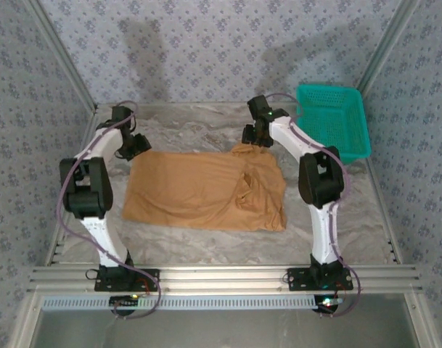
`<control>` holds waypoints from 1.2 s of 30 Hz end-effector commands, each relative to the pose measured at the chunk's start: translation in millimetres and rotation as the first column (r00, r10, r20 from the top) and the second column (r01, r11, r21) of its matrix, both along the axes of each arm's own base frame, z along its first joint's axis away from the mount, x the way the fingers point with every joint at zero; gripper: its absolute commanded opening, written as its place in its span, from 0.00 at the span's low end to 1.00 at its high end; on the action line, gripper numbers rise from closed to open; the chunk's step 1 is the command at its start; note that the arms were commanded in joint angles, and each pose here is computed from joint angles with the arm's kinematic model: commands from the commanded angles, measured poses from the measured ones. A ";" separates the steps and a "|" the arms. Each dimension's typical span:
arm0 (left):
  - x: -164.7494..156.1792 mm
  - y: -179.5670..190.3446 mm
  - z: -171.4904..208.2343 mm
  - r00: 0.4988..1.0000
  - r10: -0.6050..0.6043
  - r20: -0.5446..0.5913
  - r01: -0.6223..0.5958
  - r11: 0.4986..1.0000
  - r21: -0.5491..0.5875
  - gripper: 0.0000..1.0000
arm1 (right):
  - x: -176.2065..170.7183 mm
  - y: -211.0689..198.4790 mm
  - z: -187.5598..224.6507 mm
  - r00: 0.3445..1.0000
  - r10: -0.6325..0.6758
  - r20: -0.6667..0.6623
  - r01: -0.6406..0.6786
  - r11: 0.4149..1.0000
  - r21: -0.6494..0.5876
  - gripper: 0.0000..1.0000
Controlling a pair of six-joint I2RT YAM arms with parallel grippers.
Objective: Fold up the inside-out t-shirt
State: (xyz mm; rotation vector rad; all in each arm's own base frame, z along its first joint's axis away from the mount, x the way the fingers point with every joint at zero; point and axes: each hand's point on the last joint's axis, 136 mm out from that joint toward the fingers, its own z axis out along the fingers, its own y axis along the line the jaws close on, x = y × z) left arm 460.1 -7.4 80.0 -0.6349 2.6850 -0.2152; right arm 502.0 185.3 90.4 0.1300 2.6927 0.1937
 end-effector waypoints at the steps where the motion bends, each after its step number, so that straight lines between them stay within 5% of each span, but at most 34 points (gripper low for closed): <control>1: 4.0 10.6 -1.3 0.998 -0.027 -0.060 0.031 0.997 0.069 0.51 | 20.1 -10.7 -23.0 1.000 -0.004 -0.024 0.003 0.998 -0.062 0.56; 12: 30.0 25.7 -30.3 0.993 -0.015 -0.114 0.029 0.992 0.125 0.51 | 68.9 -6.0 -65.4 0.999 -0.001 -0.036 0.002 1.000 0.017 0.58; 22: 35.5 29.4 -56.2 0.987 -0.010 -0.160 0.029 0.993 0.118 0.35 | 87.7 -0.8 -68.5 1.000 0.001 -0.013 0.000 0.993 0.117 0.59; 25: 35.9 30.6 -59.0 0.987 -0.006 -0.159 0.024 0.993 0.112 0.19 | 90.7 3.8 -74.0 1.000 0.014 -0.023 -0.011 0.989 0.148 0.47; 30: 42.6 29.8 -44.2 0.992 -0.007 -0.124 0.020 0.995 0.101 0.01 | 102.1 2.5 -43.3 0.999 0.022 0.026 -0.027 0.981 0.194 0.03; 36: 41.1 25.8 -1.6 0.999 -0.011 -0.041 0.015 0.995 0.096 0.00 | 85.3 -2.0 34.5 0.993 0.040 0.110 -0.062 0.977 0.203 0.00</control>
